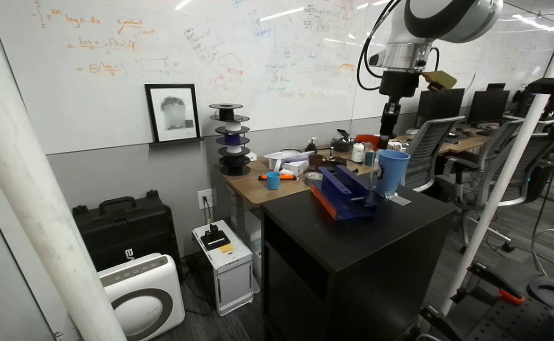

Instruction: Put the metal object with the orange handle in the blue cup

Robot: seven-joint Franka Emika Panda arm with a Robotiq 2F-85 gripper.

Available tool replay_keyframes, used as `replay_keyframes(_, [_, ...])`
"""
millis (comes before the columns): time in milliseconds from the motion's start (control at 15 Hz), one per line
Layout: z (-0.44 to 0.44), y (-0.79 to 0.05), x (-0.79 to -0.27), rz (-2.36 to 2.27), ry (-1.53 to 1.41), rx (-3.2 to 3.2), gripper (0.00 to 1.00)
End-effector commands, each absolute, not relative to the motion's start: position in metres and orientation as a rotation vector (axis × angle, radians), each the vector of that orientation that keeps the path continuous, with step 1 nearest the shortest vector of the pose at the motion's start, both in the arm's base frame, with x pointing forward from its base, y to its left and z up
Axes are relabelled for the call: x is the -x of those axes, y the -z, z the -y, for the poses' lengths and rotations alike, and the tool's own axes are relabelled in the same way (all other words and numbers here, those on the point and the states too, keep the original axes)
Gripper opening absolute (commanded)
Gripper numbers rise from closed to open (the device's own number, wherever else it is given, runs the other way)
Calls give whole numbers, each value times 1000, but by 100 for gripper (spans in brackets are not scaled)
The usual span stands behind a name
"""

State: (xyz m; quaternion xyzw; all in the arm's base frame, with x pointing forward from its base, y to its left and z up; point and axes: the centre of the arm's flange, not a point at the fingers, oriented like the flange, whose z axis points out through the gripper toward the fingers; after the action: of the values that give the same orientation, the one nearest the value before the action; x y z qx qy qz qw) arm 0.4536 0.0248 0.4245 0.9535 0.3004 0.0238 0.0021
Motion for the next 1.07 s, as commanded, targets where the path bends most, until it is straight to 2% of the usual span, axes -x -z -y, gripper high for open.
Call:
replay_keyframes(0, [-18, -479, -447, -940, -205, -2945, 13])
replay_keyframes(467, [45, -547, -436, -631, -417, -2847, 12])
replay_keyframes(733, [93, -529, -440, -408, -412, -2807, 12])
replay_keyframes(1000, [93, -494, -451, -336, -399, -2886, 12])
